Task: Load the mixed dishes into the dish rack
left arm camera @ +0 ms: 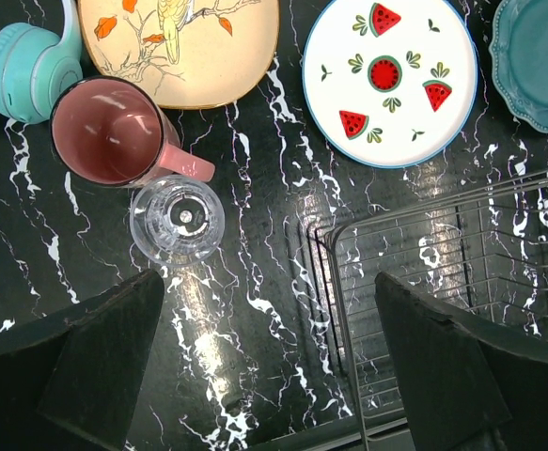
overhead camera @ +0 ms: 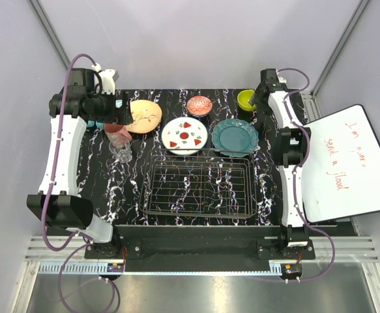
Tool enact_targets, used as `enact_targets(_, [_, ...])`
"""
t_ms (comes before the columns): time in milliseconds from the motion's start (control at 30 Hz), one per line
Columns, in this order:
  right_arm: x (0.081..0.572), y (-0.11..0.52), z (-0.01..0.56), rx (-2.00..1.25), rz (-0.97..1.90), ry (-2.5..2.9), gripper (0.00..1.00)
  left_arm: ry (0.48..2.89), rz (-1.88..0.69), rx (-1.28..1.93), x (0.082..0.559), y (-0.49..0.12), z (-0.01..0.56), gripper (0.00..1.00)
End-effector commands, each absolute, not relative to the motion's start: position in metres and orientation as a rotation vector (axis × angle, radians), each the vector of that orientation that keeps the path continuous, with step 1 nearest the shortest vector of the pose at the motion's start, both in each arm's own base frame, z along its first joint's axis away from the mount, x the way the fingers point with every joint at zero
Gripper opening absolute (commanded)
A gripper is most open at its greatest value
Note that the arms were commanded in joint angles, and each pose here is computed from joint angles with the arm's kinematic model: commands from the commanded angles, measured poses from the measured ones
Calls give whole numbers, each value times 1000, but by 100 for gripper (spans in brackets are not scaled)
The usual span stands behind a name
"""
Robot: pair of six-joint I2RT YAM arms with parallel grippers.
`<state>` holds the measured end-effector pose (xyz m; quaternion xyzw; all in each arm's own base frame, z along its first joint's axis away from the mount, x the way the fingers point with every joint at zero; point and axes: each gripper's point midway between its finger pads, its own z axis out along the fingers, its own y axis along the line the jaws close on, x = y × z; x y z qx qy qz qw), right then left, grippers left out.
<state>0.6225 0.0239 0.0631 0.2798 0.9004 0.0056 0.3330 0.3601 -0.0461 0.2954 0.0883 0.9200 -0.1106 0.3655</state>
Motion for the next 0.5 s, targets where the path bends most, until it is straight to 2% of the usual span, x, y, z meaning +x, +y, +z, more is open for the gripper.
enact_targets(0, [634, 33, 64, 747, 81, 2310, 72, 2285, -275, 256, 357, -46, 315, 99])
enact_targets(100, [637, 34, 55, 744, 88, 2310, 68, 2284, -278, 258, 357, -46, 315, 99])
enact_targets(233, [640, 37, 47, 746, 109, 2309, 56, 2286, -275, 258, 357, -45, 315, 99])
enact_targets(267, [641, 37, 48, 745, 112, 2307, 49, 2288, -272, 256, 357, -44, 314, 99])
enact_targets(333, [642, 38, 47, 744, 120, 2304, 42, 2291, -271, 259, 356, -45, 313, 99])
enact_targets(367, [642, 38, 47, 740, 121, 2306, 33, 2292, -269, 258, 357, -44, 312, 99])
enact_targets(467, [642, 39, 52, 735, 128, 2297, 23, 2294, -269, 256, 356, -44, 311, 99])
